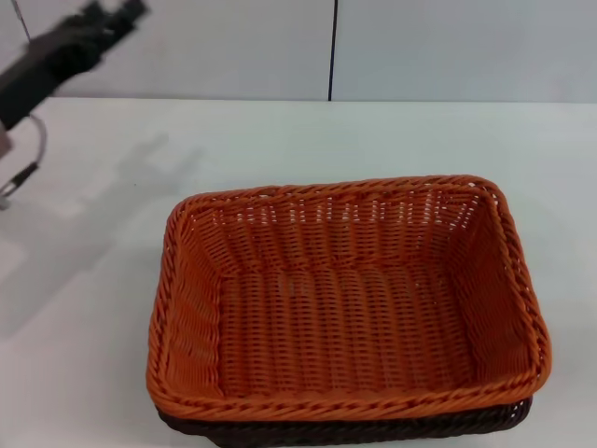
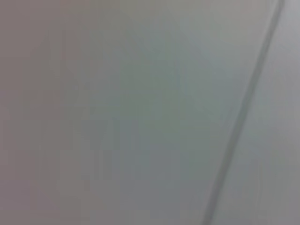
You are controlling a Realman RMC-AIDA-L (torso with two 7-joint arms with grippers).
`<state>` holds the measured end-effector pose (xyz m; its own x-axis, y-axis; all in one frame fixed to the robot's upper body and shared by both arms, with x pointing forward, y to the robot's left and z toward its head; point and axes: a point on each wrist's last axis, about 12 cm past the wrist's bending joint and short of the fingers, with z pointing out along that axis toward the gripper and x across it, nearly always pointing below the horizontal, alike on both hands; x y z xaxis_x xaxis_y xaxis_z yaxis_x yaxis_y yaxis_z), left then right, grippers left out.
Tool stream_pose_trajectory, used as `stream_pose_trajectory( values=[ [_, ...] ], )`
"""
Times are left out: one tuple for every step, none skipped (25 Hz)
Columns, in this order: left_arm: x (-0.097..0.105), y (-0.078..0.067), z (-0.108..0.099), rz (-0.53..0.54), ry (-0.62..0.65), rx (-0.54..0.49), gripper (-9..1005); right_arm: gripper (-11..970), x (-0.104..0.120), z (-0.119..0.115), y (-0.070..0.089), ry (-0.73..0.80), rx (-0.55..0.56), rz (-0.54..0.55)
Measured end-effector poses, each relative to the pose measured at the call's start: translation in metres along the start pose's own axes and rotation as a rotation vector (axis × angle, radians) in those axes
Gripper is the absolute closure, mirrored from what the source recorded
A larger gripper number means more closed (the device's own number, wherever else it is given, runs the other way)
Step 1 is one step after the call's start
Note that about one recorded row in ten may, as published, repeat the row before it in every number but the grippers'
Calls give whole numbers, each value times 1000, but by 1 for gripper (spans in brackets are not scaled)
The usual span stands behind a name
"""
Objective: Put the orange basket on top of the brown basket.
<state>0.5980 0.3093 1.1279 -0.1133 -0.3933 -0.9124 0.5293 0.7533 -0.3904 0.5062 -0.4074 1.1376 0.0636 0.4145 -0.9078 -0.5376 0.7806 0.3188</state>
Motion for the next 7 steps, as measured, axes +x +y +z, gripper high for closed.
stream_pose_trajectory(
  values=[
    [0,0,0,0,0,0,172,114,4,-10,1,-75,56,-63],
    [0,0,0,0,0,0,172,114,9,-17,1,-128,104,-116],
    [6,7,-26,15,-196,-76,172,114,15,-24,2,-184,161,-159],
    [8,8,-31,20,-224,-86,172,114,21,-31,2,-230,219,-189],
    [9,8,-34,30,-247,-93,172,114,26,-34,1,-255,259,-197],
    [10,9,-39,43,-273,-105,172,114,29,-37,-1,-274,296,-197],
    [11,9,-44,61,-303,-121,172,114,32,-38,-3,-292,331,-193]
  ],
)
